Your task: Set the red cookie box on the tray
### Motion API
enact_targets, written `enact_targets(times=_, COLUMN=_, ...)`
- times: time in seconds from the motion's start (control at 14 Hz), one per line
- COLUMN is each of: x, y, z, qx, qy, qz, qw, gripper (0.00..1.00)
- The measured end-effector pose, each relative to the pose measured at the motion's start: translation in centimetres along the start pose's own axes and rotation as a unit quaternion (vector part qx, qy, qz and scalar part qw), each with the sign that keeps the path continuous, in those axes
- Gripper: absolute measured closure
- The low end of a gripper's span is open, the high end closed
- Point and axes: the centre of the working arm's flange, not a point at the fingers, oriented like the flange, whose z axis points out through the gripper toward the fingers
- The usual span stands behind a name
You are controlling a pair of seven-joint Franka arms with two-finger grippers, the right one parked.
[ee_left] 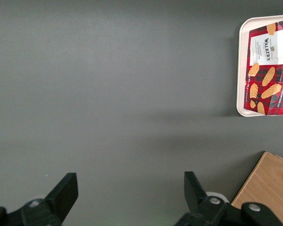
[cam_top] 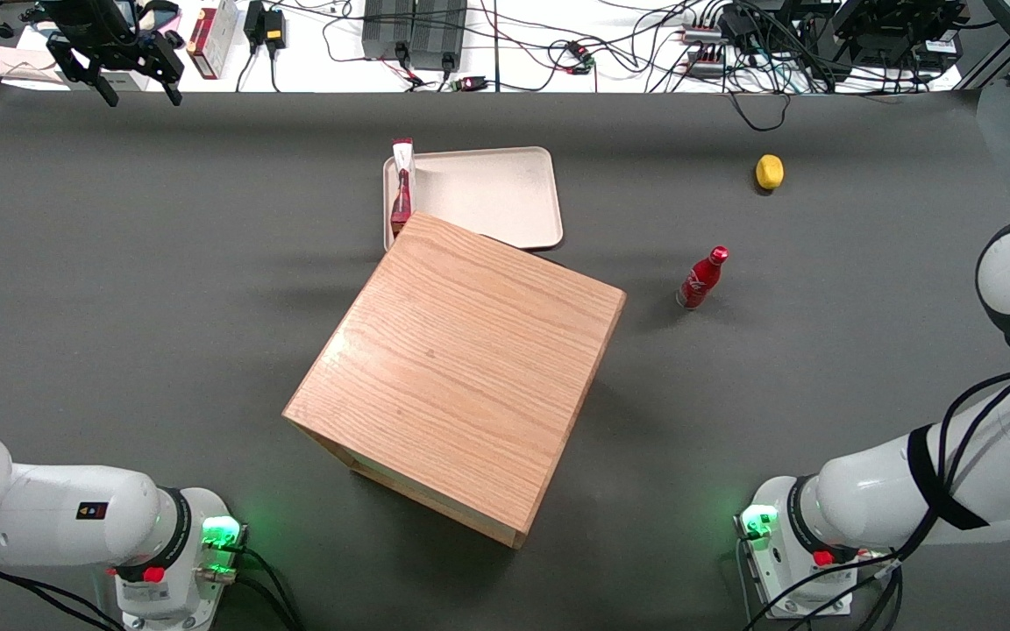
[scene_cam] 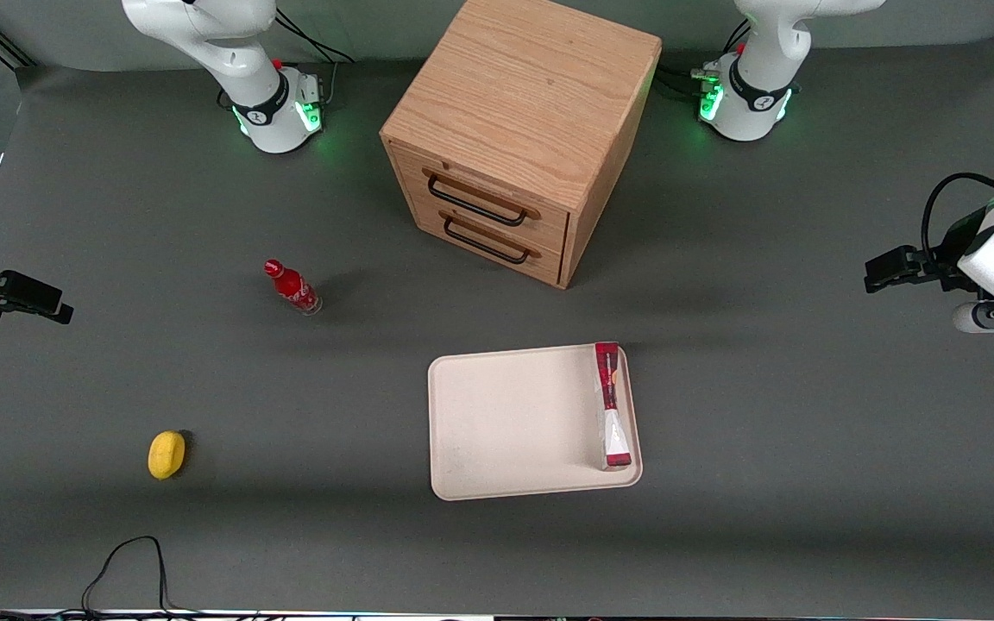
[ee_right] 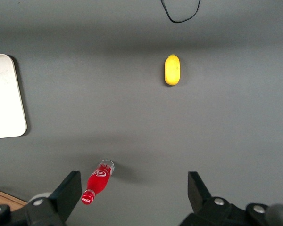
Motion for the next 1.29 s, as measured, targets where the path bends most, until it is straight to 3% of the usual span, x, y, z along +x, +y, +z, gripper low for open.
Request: enact_targets(times=1.29, x=-0.35, y=0.4, z=-0.67, qx=-0.001, qy=-0.006, qz=0.007, qw=1.0, gripper=0.0)
